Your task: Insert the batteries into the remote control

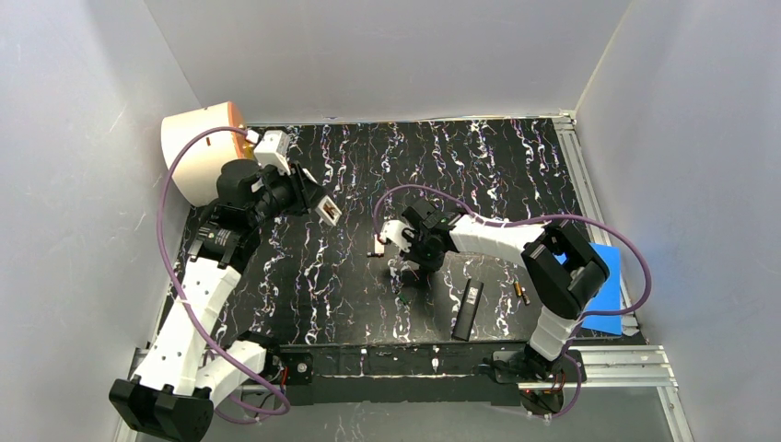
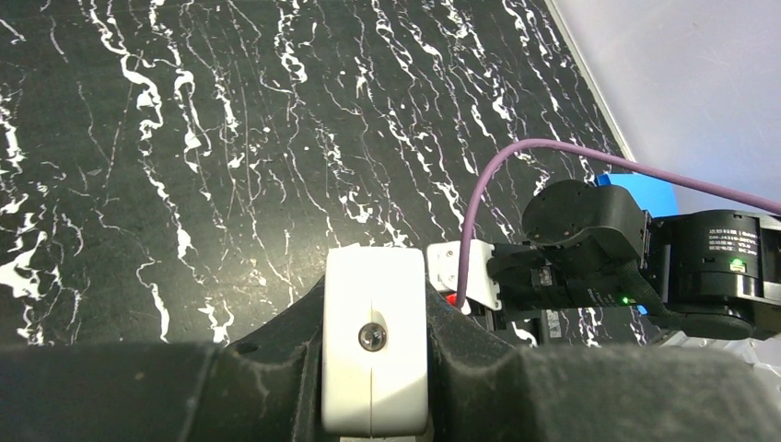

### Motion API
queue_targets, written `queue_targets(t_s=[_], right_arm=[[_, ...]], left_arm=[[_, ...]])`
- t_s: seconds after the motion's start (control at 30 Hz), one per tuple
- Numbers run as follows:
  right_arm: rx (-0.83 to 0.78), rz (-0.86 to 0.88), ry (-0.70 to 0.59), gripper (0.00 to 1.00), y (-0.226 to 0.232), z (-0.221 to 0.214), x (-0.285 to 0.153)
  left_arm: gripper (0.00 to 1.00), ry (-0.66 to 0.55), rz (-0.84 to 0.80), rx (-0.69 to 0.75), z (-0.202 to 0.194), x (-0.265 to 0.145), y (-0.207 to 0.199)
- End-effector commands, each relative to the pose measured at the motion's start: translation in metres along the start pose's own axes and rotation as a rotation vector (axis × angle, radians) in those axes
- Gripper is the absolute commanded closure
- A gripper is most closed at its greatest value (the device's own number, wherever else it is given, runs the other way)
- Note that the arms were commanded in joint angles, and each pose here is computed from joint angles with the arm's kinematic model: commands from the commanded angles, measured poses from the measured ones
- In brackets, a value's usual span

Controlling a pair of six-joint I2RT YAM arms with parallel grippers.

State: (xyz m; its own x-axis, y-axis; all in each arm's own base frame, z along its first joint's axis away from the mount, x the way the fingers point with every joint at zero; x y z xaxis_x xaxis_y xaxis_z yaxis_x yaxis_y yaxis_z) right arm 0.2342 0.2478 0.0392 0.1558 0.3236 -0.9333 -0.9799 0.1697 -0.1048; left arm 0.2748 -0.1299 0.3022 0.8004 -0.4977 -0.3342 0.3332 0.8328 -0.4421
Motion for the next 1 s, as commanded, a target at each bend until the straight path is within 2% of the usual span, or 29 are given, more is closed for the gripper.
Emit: queue_targets(t_s=[0.0, 0.1, 0.2, 0.27, 0.43, 0.67, 0.83, 0.97], right_arm=[[0.110, -0.081, -0.069, 0.92, -0.016, 0.009, -0.013], [0.230, -0.159, -0.177, 0.92, -0.035, 0.029, -0.035], [0.355, -0.234, -0.233, 0.95, -0.052, 0.042, -0.057], [0.421, -0.245, -0.240, 0.99, -0.055, 0.047, -0.068], [0.573, -0.241, -0.248, 0.99, -0.055, 0.060, -0.103], [0.689, -0.131, -0.452, 0.99, -0.031, 0.087, -0.161], [0.741, 0.014, -0.485, 0.99, -0.010, 0.099, -0.176], [0.732, 0.137, -0.515, 0.97, 0.008, 0.108, -0.184]], left_arm=[[1.00, 0.029, -0.063, -0.022, -0.008, 0.003, -0.007], [1.00, 0.093, -0.048, -0.093, -0.021, 0.013, -0.003], [1.00, 0.154, -0.094, -0.158, -0.031, 0.025, -0.008], [1.00, 0.174, -0.146, -0.203, -0.034, 0.034, -0.014], [1.00, 0.229, -0.301, -0.296, -0.039, 0.054, -0.032], [1.00, 0.325, -0.371, -0.397, -0.065, 0.076, -0.046], [1.00, 0.388, -0.406, -0.398, -0.085, 0.085, -0.058], [1.00, 0.421, -0.576, -0.405, -0.084, 0.083, -0.080]])
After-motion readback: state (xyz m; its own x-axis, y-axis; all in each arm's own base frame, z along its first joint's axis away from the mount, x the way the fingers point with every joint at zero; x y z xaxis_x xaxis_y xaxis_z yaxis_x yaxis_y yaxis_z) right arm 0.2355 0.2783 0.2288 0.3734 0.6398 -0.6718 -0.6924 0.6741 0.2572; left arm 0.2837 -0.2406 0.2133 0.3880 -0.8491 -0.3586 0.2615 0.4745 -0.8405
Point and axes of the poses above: each gripper's point midway between its finger pads, its own x axis out along the fingers, its own y axis along the line the jaws close on, z = x × y, the point moved 2 cm from there along -x, back along the fingers, and after that the axes turned 4 degrees about -x, right-handed, at the moved point
